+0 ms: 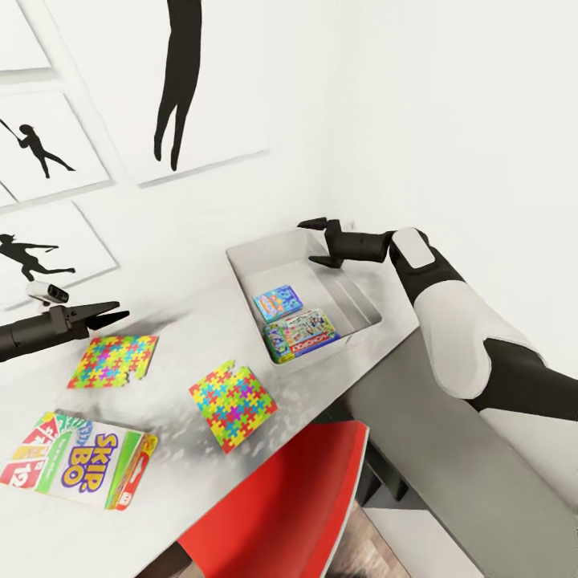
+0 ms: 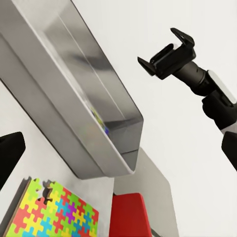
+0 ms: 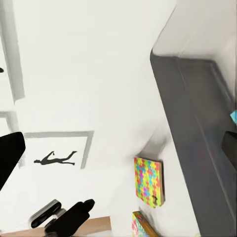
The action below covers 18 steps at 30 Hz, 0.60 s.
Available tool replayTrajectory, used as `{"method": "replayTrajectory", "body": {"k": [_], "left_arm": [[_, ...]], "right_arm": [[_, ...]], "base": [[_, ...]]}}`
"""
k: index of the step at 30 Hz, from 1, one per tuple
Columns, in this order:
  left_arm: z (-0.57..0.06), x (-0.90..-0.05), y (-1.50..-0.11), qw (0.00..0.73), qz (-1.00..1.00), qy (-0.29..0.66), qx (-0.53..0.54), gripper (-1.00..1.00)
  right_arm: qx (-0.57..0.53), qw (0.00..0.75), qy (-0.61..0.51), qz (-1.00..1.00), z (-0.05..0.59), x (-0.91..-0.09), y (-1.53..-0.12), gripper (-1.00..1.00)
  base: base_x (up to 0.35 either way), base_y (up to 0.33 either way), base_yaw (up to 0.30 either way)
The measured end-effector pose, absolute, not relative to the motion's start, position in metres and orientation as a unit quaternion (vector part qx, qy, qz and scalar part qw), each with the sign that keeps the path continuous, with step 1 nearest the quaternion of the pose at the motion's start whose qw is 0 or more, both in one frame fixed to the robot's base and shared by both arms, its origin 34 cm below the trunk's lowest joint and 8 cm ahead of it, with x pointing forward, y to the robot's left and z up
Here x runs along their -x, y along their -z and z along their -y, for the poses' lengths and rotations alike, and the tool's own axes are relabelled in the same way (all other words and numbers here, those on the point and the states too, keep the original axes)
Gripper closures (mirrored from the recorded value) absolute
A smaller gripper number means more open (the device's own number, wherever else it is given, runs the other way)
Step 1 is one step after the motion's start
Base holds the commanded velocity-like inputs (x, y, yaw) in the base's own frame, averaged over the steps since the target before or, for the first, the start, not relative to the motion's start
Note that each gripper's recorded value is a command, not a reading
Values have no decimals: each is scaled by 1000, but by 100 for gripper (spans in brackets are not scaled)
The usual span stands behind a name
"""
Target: Put all the toys in the child's room - the three board games (two on the bed and one on the table), the two jigsaw puzzles on the table, and the tennis ball on the table - inside the toy box on the table in the child's room.
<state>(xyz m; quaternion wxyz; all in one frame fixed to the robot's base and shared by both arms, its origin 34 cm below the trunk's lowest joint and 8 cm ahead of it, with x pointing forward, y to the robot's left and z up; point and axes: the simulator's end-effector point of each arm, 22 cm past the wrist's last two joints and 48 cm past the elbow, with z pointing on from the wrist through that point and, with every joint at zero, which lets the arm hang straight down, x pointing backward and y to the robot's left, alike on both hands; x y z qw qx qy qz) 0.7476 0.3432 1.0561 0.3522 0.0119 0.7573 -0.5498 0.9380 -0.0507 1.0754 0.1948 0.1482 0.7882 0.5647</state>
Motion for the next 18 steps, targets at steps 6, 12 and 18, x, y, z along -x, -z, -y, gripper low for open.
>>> {"method": "replayTrajectory", "body": {"k": [6, 12, 18], "left_arm": [[-345, -748, -1058, 355, -756, 549, -11, -100], [-344, -748, -1058, 355, -756, 550, -11, -100], [-345, -748, -1058, 355, -756, 550, -11, -100]], "right_arm": [[-109, 189, -535, -816, 36, -927, -1065, -100], [-101, 188, -530, -821, 33, -925, -1063, -100], [-97, 188, -537, -816, 29, -924, -1066, -100]], "base": [[0, 0, -13], [0, 0, -1], [0, 0, 0]]}}
